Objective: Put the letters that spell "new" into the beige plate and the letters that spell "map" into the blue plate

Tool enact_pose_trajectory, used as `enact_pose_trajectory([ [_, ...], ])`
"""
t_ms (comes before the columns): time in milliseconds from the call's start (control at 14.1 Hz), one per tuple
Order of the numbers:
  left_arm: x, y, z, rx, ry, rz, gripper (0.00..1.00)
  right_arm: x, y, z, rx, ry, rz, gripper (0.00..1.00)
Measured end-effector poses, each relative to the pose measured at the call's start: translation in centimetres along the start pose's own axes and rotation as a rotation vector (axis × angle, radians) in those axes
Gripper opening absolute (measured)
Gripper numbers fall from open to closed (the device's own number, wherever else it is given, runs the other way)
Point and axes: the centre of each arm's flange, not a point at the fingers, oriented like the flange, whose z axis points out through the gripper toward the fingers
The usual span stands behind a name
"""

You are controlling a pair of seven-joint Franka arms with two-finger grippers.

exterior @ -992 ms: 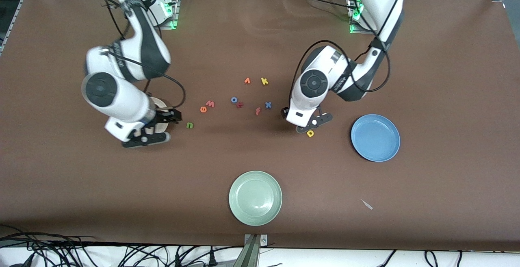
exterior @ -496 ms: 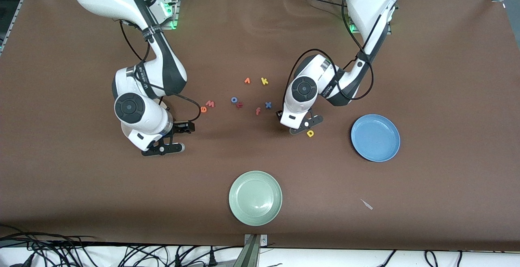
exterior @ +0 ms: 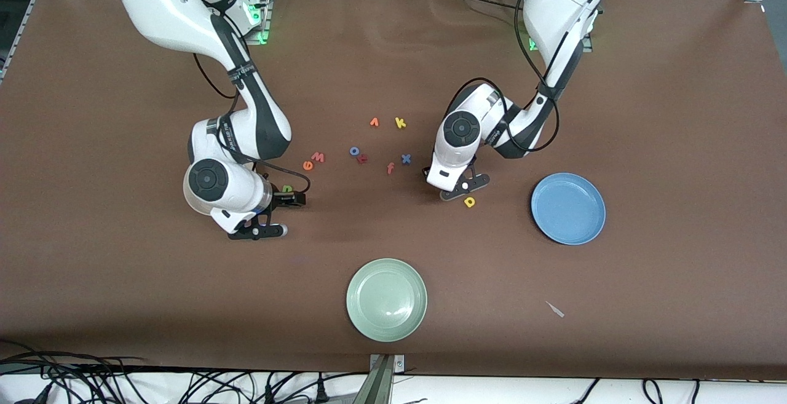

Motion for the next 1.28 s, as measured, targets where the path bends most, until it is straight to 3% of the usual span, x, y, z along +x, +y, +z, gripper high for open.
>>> enact_pose_trajectory([
  [142,0.0,0.0,0.0,-0.007,0.003,-0.003,0.65,-0.6,0.2,2.1,-0.004,0.014,0.001,1.00],
  [354,-0.1,0.2,-0.3,-0.016,0.007,-0.002,0.30,-1.6,-0.2,3.6,-0.010,0.005,-0.006,0.98],
  [709,0.5,0.0,-2.0,-0.009,0.013,-0.006,0.27,-2.9,0.2,4.2,-0.017,-0.021,-0.001,0.97],
  [922,3.4,-2.1,-6.3,0.021,0.013,0.066,0.27,-3.7,0.5,4.1,-0.019,-0.033,0.001,0.94],
  [992,4.8,-3.4,-7.6,0.027,0.011,0.099,0.27,-3.9,0.5,4.2,-0.020,-0.036,0.001,0.88],
  [1205,9.5,-8.0,-9.6,0.040,-0.007,0.207,0.27,-4.1,0.5,4.5,-0.022,-0.041,0.001,0.54],
  [1276,11.1,-9.5,-9.6,0.040,-0.011,0.237,0.27,-4.2,0.3,4.6,-0.022,-0.040,-0.002,0.51],
])
